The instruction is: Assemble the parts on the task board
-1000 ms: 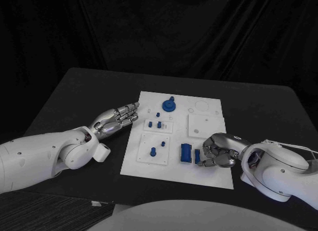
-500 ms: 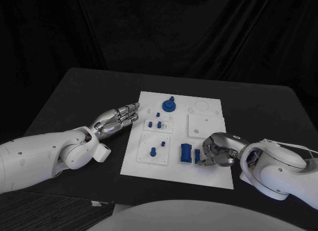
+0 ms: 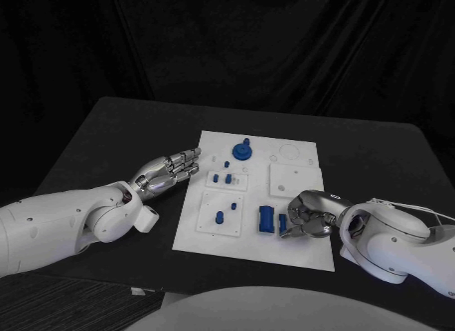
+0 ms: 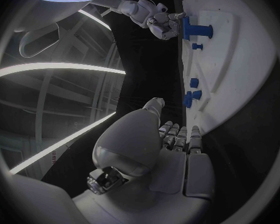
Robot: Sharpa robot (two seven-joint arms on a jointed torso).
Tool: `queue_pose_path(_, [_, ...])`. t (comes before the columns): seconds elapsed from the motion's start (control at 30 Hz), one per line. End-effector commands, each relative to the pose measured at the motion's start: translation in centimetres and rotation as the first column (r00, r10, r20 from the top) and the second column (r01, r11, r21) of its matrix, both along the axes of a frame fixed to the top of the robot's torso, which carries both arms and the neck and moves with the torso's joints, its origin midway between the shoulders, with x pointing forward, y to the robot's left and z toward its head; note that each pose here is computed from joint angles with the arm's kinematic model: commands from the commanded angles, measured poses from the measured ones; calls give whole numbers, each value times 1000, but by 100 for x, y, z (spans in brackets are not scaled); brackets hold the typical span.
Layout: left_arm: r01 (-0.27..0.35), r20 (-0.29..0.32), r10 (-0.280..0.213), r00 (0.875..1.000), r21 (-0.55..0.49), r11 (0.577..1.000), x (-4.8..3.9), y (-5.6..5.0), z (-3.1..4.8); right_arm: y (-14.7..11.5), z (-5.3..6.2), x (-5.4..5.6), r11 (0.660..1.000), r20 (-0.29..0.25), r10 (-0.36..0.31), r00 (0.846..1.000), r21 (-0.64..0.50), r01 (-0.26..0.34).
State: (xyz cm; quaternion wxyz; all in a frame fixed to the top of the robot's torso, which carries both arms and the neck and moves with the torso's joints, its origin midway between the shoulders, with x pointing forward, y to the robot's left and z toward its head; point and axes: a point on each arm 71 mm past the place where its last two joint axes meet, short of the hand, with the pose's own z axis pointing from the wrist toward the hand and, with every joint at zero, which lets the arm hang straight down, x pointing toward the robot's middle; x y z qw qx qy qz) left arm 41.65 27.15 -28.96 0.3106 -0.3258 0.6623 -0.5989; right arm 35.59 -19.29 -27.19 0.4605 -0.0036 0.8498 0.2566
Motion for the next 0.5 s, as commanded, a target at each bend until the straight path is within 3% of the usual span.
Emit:
queue_pose_path(0.03, [9, 0, -9, 1000, -17, 1000, -9, -15, 3, -7, -56, -13, 1000, -51, -15, 999, -12, 14])
queue_pose_path(0.5, [7, -5, -7, 1000, -20, 1000, -41, -6, -33, 14, -83, -36, 1000, -69, 3, 998, -8, -4])
